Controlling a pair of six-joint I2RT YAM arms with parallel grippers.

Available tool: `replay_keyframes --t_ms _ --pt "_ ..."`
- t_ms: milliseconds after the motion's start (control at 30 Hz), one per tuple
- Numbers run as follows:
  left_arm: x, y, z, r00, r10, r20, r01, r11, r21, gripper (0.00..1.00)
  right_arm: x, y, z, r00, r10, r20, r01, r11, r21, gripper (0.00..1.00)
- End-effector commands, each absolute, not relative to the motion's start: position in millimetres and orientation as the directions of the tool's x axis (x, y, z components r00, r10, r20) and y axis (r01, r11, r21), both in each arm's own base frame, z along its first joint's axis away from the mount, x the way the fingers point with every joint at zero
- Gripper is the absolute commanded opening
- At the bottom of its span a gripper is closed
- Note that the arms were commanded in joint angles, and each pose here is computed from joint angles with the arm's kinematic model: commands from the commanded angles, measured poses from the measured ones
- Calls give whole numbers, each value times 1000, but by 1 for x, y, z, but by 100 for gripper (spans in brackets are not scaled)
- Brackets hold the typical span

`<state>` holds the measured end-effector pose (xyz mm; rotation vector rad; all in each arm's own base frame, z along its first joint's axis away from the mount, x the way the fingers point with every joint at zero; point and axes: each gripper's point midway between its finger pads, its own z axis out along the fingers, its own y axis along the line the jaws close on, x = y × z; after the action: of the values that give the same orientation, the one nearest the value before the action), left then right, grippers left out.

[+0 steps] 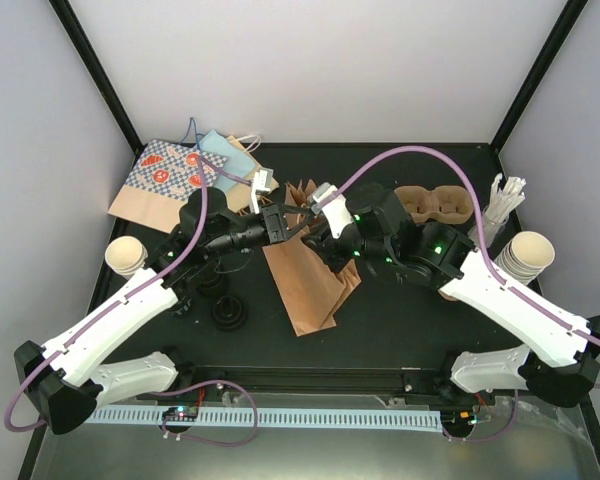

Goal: Pack the takeout coffee

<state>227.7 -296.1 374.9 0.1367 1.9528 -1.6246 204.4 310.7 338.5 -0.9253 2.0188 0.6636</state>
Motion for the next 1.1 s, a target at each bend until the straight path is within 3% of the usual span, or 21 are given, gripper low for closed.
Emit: replay_keyframes --t_ms 0,100,167,233,300,600,1067 --pt "225 -297 399 -811 -292 -507 464 207 -861 9 210 312 351 -385 -334 -860 -782 613 112 21" --pt "222 -296 399 -804 -280 -525 481 214 -850 47 218 301 352 -402 -306 -863 -734 672 103 3" --pt "220 -293 398 -793 -269 -547 494 241 -835 70 225 290 351 -425 -288 -858 -681 726 94 1" --pt "218 -285 396 -775 -251 -579 508 295 -809 82 229 281 350 -433 -279 -857 -647 759 80 1" --pt "214 -277 394 -766 -239 -596 511 335 -791 87 230 278 351 -433 -271 -860 -635 769 77 1" --pt "189 -239 346 -780 -259 -571 439 423 -792 88 230 280 377 -396 -189 -899 -640 758 123 1" --pt "178 -239 202 -912 -278 -302 166 423 -891 82 225 275 389 -365 -112 -924 -644 747 164 2"
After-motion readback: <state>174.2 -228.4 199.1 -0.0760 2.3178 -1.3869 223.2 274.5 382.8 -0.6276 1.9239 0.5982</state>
